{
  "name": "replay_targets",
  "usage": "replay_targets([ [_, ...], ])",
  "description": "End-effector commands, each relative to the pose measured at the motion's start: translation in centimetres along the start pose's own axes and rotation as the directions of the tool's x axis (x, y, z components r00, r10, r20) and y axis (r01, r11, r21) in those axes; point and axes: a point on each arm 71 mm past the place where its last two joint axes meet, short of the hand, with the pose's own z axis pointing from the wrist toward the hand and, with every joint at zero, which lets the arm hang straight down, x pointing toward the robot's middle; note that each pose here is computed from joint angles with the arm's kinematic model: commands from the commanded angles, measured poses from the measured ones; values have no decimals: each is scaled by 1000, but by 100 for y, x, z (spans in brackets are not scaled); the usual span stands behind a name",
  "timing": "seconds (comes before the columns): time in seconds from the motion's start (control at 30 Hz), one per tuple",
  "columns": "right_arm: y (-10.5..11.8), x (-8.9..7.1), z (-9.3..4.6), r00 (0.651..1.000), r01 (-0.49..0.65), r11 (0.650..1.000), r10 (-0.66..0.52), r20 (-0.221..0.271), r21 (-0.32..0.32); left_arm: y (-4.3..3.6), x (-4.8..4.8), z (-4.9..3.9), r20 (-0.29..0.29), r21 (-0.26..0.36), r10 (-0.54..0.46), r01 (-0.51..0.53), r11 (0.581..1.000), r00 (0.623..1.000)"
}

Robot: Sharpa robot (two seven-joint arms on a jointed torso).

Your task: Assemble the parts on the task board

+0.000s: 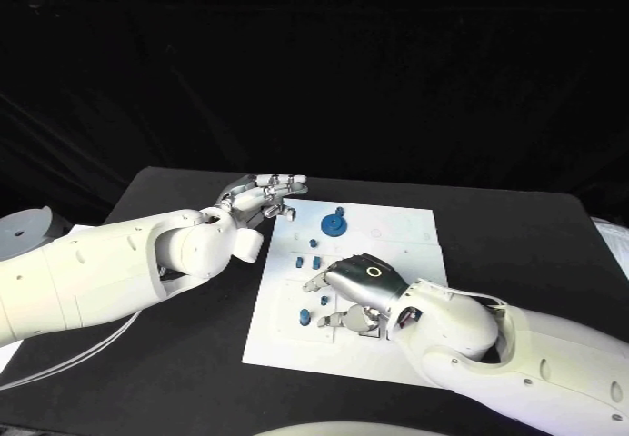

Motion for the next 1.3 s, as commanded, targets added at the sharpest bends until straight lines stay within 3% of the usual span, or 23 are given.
replay_targets([
  [0.03, -150, -165, -135, 994, -80, 996, 76, 78, 46, -5, 18, 1, -17, 3, -8, 8, 1000, 1000],
  [0.13, -450, -307, -357, 982, -182, 968, 168, 90, 176, -6, 15, -4, -16, 3, -8, 8, 1000, 1000],
  [0.17, -602, -365, -498, 971, -235, 939, 216, 102, 250, -7, 14, -10, -15, 3, -8, 8, 1000, 1000],
  [0.3, -840, -437, -812, 949, -316, 864, 288, 129, 392, -7, 25, -19, -17, 3, -9, 9, 1000, 1000],
  [0.43, -967, -378, -1119, 931, -355, 777, 346, 119, 520, 8, 43, -19, -22, 0, -10, 10, 1000, 1000],
  [0.63, -1004, -221, -1366, 928, -325, 697, 367, 71, 640, 51, 51, -23, -25, -8, -14, 14, 1000, 1000],
  [0.97, -988, -79, -1445, 948, -219, 695, 318, -19, 685, 98, 41, -34, -23, -16, -18, 17, 1000, 1000],
  [1.3, -937, 1, -1344, 955, -199, 720, 294, -34, 665, 104, 28, -43, -21, -17, -18, 18, 1000, 1000],
])
